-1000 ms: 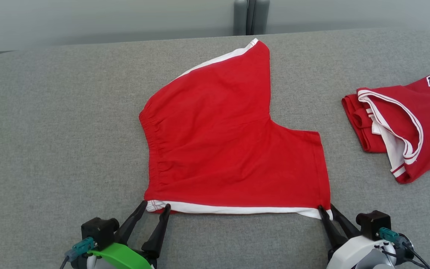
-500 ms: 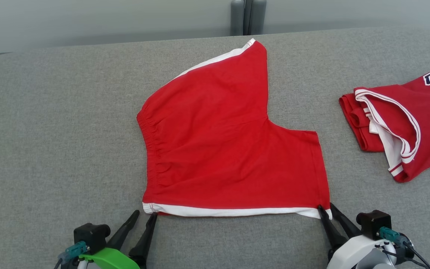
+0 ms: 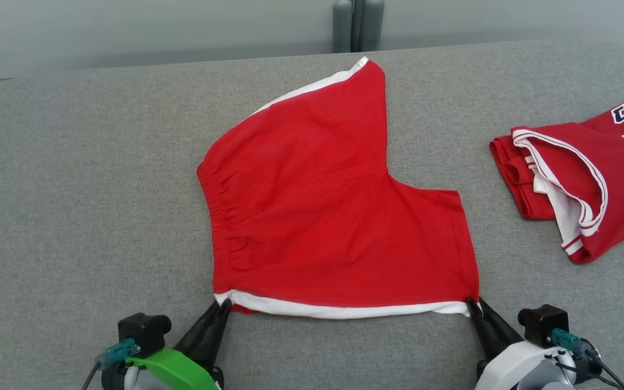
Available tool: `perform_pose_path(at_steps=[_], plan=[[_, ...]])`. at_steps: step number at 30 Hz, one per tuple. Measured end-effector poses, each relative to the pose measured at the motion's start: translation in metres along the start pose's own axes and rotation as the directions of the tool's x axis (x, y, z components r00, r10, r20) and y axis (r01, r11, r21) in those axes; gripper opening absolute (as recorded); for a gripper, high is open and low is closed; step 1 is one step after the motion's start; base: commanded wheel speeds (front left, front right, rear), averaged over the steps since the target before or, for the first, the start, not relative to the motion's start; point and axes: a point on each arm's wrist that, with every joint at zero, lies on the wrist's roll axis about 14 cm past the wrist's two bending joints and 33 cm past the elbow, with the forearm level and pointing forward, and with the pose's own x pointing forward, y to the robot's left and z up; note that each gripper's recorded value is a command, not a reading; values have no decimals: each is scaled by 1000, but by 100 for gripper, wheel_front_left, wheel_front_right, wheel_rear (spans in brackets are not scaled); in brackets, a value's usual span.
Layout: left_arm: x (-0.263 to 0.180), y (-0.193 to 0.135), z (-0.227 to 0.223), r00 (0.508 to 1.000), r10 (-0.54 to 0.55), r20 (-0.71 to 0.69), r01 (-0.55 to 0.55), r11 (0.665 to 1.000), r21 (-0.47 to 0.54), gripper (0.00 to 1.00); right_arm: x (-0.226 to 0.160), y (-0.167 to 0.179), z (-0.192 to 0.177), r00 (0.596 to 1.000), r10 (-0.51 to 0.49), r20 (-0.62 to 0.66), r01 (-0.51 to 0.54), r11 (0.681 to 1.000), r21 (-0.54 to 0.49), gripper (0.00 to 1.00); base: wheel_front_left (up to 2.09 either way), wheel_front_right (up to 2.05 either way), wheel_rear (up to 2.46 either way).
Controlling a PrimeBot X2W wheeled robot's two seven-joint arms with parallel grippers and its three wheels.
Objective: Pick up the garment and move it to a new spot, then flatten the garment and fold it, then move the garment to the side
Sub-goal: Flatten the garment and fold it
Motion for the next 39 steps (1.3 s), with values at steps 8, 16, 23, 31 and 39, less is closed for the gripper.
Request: perform_pose_path(at_steps=[8,16,23,31,39], plan=[[4,-17,7,998,-59,16,59,998,1,0,0,-2,2,1000,-14,11,14,998,53,0,0,0,0],[-3,-23,27,993,-96,66,97,995,-22,0,0,-31,48,976,-142,163,89,951,296,0,0,0,0],[-22,-30,21,992,-116,47,121,986,-119,0,-8,-29,58,976,-131,174,35,884,466,0,0,0,0],[-56,-68,-4,976,-210,-54,184,933,-309,0,-45,-42,75,966,-158,206,-40,695,718,0,0,0,0],[-92,-105,18,942,-334,-37,287,857,-428,0,-73,-49,143,929,-74,362,-222,672,706,0,0,0,0]])
